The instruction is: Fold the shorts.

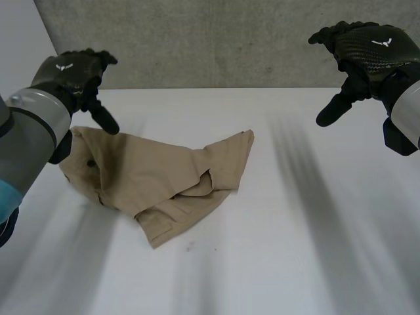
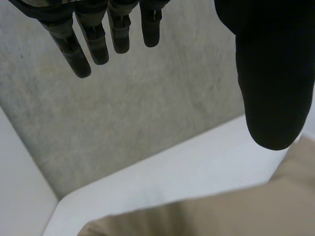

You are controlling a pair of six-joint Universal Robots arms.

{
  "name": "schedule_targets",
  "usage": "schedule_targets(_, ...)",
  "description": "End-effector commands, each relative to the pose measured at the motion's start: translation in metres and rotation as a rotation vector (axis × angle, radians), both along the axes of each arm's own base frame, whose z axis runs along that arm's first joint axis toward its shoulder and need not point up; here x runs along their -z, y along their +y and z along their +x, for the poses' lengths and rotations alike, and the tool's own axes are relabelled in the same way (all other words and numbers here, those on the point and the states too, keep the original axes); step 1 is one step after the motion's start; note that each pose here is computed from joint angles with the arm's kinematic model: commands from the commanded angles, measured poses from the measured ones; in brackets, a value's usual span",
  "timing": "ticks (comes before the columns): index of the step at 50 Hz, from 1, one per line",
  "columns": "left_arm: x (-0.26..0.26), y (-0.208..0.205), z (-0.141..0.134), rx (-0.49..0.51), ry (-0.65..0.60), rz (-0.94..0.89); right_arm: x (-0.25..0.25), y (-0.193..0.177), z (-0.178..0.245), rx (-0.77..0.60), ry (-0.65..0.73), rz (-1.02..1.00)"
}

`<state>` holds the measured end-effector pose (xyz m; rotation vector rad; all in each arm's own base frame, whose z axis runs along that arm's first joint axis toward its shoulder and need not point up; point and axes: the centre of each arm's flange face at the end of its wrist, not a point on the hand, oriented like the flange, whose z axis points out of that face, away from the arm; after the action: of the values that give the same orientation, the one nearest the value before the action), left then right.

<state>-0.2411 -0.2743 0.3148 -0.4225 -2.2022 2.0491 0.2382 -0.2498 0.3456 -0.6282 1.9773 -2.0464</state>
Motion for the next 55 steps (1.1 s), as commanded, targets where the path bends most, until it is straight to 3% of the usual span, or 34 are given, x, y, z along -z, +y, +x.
schedule_targets(1, 0.036, -0.042, 0.023, -0.077, -0.218, 0.041, 0.004, -0.001, 0.000, -0.001, 0.013, -0.001)
schedule_targets(12, 0.096, -0.110, 0.049, -0.169, -0.294, 0.084, 0.018, -0.006, 0.002, 0.001, 0.072, 0.016)
schedule_targets(19, 0.114, -0.126, 0.055, -0.171, -0.374, 0.092, 0.024, -0.010, 0.003, 0.000, 0.080, 0.034)
schedule_targets(25, 0.108, -0.135, 0.050, -0.172, -0.353, 0.028, 0.025, -0.010, 0.003, 0.000, 0.082, 0.034)
schedule_targets(30, 0.082, -0.148, 0.048, -0.222, -0.312, -0.129, 0.023, -0.010, 0.003, 0.002, 0.083, 0.027)
schedule_targets(33, 0.035, -0.150, 0.049, -0.302, -0.246, -0.318, 0.021, -0.010, 0.003, 0.002, 0.088, 0.016)
schedule_targets(34, -0.001, -0.142, 0.047, -0.333, -0.191, -0.441, 0.020, -0.009, 0.002, 0.002, 0.089, 0.012)
schedule_targets(36, -0.036, -0.129, 0.038, -0.335, -0.127, -0.562, 0.019, -0.009, 0.003, 0.000, 0.090, 0.010)
schedule_targets(39, -0.084, -0.097, 0.015, -0.290, -0.023, -0.732, 0.018, -0.009, 0.003, 0.002, 0.088, 0.001)
schedule_targets(45, -0.125, -0.030, -0.037, -0.133, 0.108, -0.843, 0.009, -0.008, -0.001, 0.020, 0.077, -0.027)
schedule_targets(49, -0.100, 0.007, -0.078, 0.021, 0.115, -0.777, 0.001, -0.006, -0.004, 0.028, 0.069, -0.050)
schedule_targets(55, -0.007, 0.062, -0.138, 0.325, 0.018, -0.583, -0.007, -0.007, -0.010, 0.049, 0.061, -0.074)
